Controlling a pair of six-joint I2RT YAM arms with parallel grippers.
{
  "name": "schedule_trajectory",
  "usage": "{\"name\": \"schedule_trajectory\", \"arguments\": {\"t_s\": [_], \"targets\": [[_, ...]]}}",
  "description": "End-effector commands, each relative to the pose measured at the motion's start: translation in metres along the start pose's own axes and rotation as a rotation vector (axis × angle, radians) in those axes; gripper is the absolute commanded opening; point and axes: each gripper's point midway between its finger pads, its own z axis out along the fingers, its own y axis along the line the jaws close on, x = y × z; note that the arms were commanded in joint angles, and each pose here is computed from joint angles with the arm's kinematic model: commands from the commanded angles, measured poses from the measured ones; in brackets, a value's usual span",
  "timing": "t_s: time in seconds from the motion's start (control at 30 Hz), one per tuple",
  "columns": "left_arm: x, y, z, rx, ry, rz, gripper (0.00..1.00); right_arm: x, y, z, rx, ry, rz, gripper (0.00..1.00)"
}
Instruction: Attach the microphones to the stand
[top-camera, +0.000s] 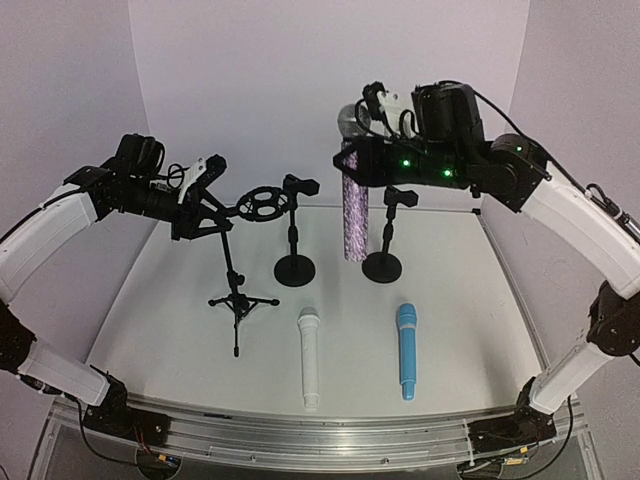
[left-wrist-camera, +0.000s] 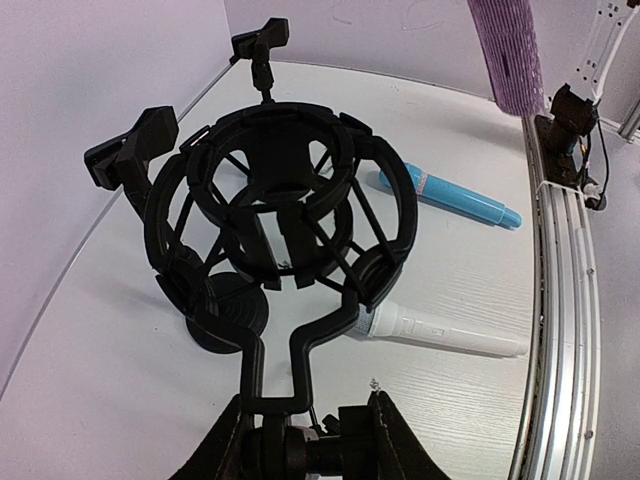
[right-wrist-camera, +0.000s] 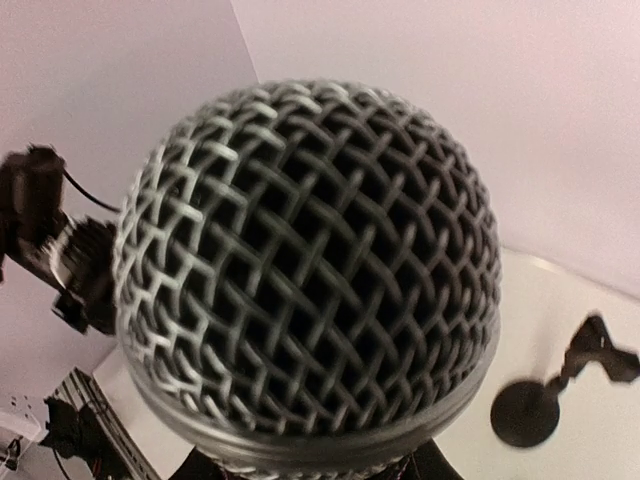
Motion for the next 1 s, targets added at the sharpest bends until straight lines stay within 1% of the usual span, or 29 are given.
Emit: {"name": "schedule_trajectory", "arguments": {"t_s": [0.0, 0.03, 0.07, 0.17, 0.27, 0.37, 0.47, 0.6, 0.77, 0.97], "targets": [[-0.012, -0.008, -0.008, 0.017, -0.047, 0.033, 0.00, -0.102, 0.045, -0.013, -0.156, -0.430, -0.141, 0.00], [-0.013, -0.008, -0.008, 0.019, -0.048, 0.029, 0.00, -0.119, 0.055, -0.019, -0.195, -0.510, -0.155, 0.00], [-0.013, -0.008, -0.008, 0.020, -0.049, 0.026, 0.00, -0.130, 0.065, -0.020, -0.234, -0.564, -0.169, 0.00], [-0.013, -0.007, -0.007, 0.020, -0.049, 0.017, 0.00, -0.154, 0.092, -0.015, -0.312, -0.675, -0.232, 0.00], [-0.012, -0.007, -0.007, 0.020, -0.049, 0.012, 0.00, -0.166, 0.113, -0.006, -0.381, -0.748, -0.275, 0.00], [-0.012, -0.007, -0.007, 0.015, -0.050, 0.010, 0.00, -0.179, 0.128, -0.008, -0.426, -0.801, -0.303, 0.00], [-0.013, -0.007, -0.008, 0.012, -0.054, 0.010, 0.00, -0.180, 0.130, -0.002, -0.422, -0.808, -0.309, 0.00], [-0.015, -0.007, -0.007, 0.015, -0.060, 0.011, 0.00, -0.174, 0.128, 0.006, -0.413, -0.779, -0.289, 0.00], [-0.014, -0.007, -0.007, 0.014, -0.061, 0.014, 0.00, -0.156, 0.116, 0.030, -0.337, -0.690, -0.285, 0.00], [-0.015, -0.006, -0.006, 0.013, -0.067, 0.017, 0.00, -0.136, 0.105, 0.051, -0.290, -0.591, -0.264, 0.00]]}}
